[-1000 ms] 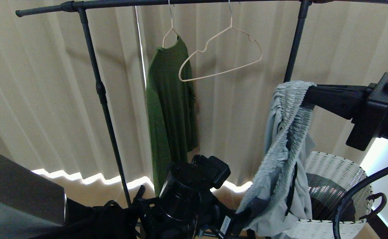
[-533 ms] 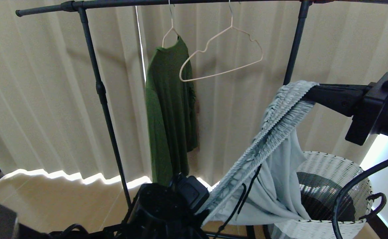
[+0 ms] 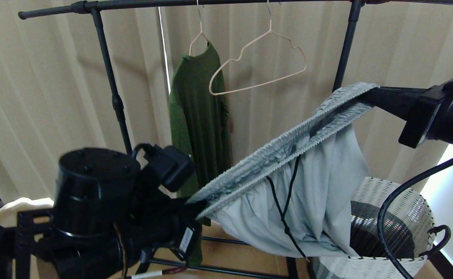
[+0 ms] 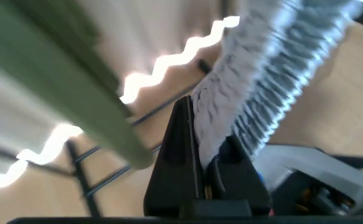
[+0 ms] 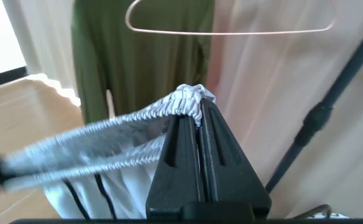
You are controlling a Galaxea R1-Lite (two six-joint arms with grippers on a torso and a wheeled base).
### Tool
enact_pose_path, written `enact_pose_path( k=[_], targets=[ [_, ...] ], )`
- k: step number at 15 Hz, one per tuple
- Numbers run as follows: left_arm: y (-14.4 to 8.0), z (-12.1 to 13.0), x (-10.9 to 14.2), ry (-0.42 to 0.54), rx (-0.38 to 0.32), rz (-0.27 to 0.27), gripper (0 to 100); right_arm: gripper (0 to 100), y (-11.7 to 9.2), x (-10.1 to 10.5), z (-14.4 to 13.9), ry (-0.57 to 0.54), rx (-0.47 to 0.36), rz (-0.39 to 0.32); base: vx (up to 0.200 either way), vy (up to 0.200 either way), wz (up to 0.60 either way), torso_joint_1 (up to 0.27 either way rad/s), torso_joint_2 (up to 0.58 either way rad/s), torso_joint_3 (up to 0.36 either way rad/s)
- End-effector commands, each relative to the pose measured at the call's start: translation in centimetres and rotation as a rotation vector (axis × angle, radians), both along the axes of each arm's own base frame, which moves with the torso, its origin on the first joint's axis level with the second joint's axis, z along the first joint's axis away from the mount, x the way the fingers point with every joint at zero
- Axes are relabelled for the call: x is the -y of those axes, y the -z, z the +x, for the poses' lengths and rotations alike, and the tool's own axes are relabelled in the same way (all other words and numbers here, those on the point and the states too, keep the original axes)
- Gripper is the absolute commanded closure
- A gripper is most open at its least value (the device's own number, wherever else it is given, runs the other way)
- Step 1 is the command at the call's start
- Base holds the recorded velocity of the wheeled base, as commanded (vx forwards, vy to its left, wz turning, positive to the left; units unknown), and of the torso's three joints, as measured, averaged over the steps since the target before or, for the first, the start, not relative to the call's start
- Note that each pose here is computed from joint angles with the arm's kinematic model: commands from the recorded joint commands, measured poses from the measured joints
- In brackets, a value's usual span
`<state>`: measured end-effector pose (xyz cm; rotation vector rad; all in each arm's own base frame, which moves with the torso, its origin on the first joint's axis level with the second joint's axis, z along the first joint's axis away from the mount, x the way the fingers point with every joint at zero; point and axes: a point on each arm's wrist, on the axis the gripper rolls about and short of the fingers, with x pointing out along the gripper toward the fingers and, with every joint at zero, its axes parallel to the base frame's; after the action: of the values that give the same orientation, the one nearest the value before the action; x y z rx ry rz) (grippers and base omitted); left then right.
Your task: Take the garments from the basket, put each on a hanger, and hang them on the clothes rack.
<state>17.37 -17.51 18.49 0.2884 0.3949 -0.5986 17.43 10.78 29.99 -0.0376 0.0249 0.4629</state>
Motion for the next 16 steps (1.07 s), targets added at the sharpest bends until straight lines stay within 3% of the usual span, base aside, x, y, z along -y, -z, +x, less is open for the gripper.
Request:
enact_pose_path(
  k=[1, 5, 6, 8, 11, 14, 16],
  targets=[
    [-7.3, 0.5, -2.2, -0.081, 0.115, -0.109, 100, 100, -0.3, 0.3, 0.3, 0.018, 0.019, 0.011, 0.000, 0.000, 0.00, 0.000, 0.00, 0.000],
    [-13.4, 0.6, -2.3, -0.081, 0.272, -0.235, 100, 100, -1.9, -0.1, 1.1, 0.021, 0.125, 0.075, 0.000, 0.000, 0.00, 0.000, 0.00, 0.000],
    [-14.0, 0.6, -2.3, -0.078, 0.294, -0.242, 100, 100, -2.1, -0.2, 1.1, 0.021, 0.134, 0.082, 0.000, 0.000, 0.00, 0.000, 0.00, 0.000],
    [-15.8, 0.5, -2.4, -0.061, 0.382, -0.217, 100, 100, -3.4, -0.1, 1.1, 0.021, 0.170, 0.105, 0.000, 0.000, 0.00, 0.000, 0.00, 0.000],
    [-17.3, 0.4, -2.5, -0.051, 0.451, -0.195, 100, 100, -4.3, -0.3, 1.4, 0.021, 0.194, 0.118, 0.000, 0.000, 0.00, 0.000, 0.00, 0.000],
    [-16.2, 1.2, -1.8, -0.053, 0.428, -0.151, 100, 100, -3.2, -0.6, 1.8, 0.025, 0.160, 0.097, 0.000, 0.000, 0.00, 0.000, 0.00, 0.000],
    [-15.5, 1.9, -1.7, -0.116, 0.414, -0.120, 100, 100, -3.2, -0.7, 2.0, 0.022, 0.160, 0.097, 0.000, 0.000, 0.00, 0.000, 0.00, 0.000]
  ],
)
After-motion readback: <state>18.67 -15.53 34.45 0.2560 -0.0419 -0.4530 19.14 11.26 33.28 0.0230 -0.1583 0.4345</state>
